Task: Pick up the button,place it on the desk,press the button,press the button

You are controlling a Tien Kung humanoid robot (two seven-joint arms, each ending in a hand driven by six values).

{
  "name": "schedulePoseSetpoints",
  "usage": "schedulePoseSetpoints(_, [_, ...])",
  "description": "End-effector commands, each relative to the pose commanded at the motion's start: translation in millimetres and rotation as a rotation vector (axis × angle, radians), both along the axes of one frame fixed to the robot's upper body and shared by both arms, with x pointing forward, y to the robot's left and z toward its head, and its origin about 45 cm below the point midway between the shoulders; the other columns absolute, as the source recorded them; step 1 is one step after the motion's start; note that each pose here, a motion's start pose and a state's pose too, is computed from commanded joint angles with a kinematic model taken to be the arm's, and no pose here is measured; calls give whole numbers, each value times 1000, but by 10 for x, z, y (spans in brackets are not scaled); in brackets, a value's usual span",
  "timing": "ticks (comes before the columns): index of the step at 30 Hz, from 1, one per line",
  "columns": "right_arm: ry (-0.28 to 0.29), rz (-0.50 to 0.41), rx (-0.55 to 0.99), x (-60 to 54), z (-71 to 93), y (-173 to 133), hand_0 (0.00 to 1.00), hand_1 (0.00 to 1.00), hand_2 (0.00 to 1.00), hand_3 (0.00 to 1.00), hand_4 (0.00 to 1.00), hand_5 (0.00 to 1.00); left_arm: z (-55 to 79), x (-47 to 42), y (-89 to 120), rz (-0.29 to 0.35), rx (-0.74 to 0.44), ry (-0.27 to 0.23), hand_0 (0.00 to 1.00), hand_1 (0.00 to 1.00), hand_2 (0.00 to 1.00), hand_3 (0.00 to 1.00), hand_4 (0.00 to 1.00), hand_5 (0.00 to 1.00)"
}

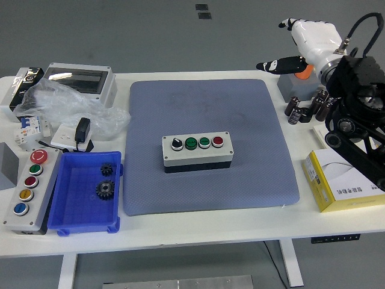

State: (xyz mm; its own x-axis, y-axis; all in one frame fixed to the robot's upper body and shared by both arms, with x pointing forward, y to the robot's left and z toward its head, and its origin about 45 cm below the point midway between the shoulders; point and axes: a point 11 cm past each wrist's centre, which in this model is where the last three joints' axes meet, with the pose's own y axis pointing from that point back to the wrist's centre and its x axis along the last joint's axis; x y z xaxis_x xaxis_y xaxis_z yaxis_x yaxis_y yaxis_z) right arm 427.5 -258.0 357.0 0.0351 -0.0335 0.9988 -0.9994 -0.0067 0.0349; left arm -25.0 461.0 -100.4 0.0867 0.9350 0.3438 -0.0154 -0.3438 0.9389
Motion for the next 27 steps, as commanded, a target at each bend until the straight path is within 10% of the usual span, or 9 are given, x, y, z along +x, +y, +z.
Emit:
schedulePoseSetpoints(19, [-230, 147, 646, 14, 40, -137, 804, 726, 758, 801, 998, 676, -18, -9, -43, 0, -7, 3, 665, 694, 625, 649, 708, 340])
schedulePoseSetpoints(20, [-245, 153, 676, 10, 45, -146, 659, 460, 554, 756, 998, 534, -18, -8, -44, -1, -7, 3, 665, 694, 625, 649, 708, 340])
schedulePoseSetpoints(25, [-294, 180, 814, -9, 26, -180, 659, 460, 554, 756, 998, 534, -19, -14, -47, 0, -7, 3, 665, 694, 625, 649, 708, 340])
schedulePoseSetpoints(26, [-296, 186, 833, -11, 16, -182, 375, 287, 315, 598, 949, 342, -20, -15, -47, 0, -7, 3, 666, 694, 625, 650, 714, 340])
schedulePoseSetpoints(27, [-297, 193, 856, -13, 6, -183, 375, 287, 315, 598, 949, 342, -20, -14, -47, 0, -7, 3, 666, 694, 625, 650, 714, 340])
